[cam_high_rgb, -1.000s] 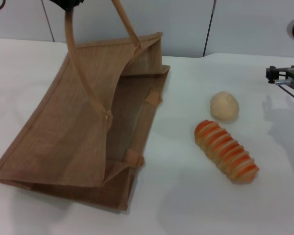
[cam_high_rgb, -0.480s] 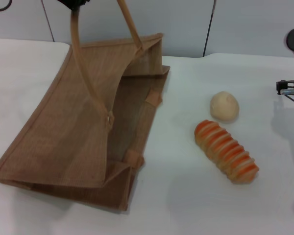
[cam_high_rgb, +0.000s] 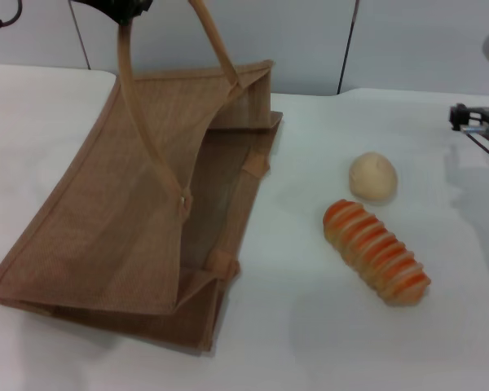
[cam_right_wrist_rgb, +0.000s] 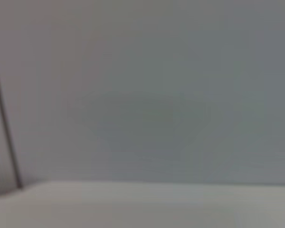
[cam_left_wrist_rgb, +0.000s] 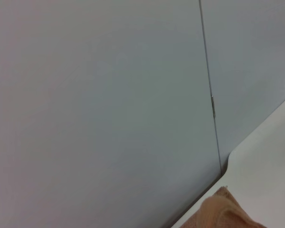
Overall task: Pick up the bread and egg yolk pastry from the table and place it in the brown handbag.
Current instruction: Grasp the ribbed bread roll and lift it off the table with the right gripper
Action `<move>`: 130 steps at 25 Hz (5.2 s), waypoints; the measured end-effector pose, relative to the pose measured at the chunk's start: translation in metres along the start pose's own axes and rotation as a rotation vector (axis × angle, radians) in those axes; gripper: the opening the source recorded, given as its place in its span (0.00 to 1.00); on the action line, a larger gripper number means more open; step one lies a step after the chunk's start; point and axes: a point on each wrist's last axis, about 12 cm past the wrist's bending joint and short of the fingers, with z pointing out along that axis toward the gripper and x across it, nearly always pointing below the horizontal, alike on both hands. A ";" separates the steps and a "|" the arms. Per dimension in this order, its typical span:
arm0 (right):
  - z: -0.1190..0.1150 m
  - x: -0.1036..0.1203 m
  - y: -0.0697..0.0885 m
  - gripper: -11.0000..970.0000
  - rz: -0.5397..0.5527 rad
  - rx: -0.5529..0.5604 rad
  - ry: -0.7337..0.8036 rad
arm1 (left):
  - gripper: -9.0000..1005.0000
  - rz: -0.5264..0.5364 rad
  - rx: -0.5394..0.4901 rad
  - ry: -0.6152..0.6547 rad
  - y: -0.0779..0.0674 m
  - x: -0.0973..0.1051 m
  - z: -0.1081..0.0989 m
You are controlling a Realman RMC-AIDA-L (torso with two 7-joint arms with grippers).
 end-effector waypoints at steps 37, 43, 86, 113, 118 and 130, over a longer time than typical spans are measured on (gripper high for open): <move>-0.061 -0.028 0.017 0.52 -0.018 -0.355 -0.370 | 0.13 -0.076 0.022 -0.021 0.010 0.012 -0.002; -0.064 -0.036 0.021 0.52 -0.091 -0.239 -0.304 | 0.13 -0.074 0.023 -0.025 0.010 0.009 -0.002; -0.045 -0.012 -0.024 0.51 -0.053 -0.930 -0.268 | 0.12 -0.078 -0.004 -0.002 0.013 0.012 -0.002; -0.064 -0.038 -0.017 0.75 -0.536 -0.962 0.290 | 0.12 -0.065 -0.011 0.021 0.013 0.010 -0.003; -0.061 -0.038 -0.015 0.75 -0.599 -0.911 0.366 | 0.12 -0.063 -0.011 0.019 0.012 0.009 -0.003; -0.063 -0.036 -0.003 0.75 -0.655 -0.902 0.452 | 0.12 -0.054 -0.030 0.032 0.013 0.009 -0.003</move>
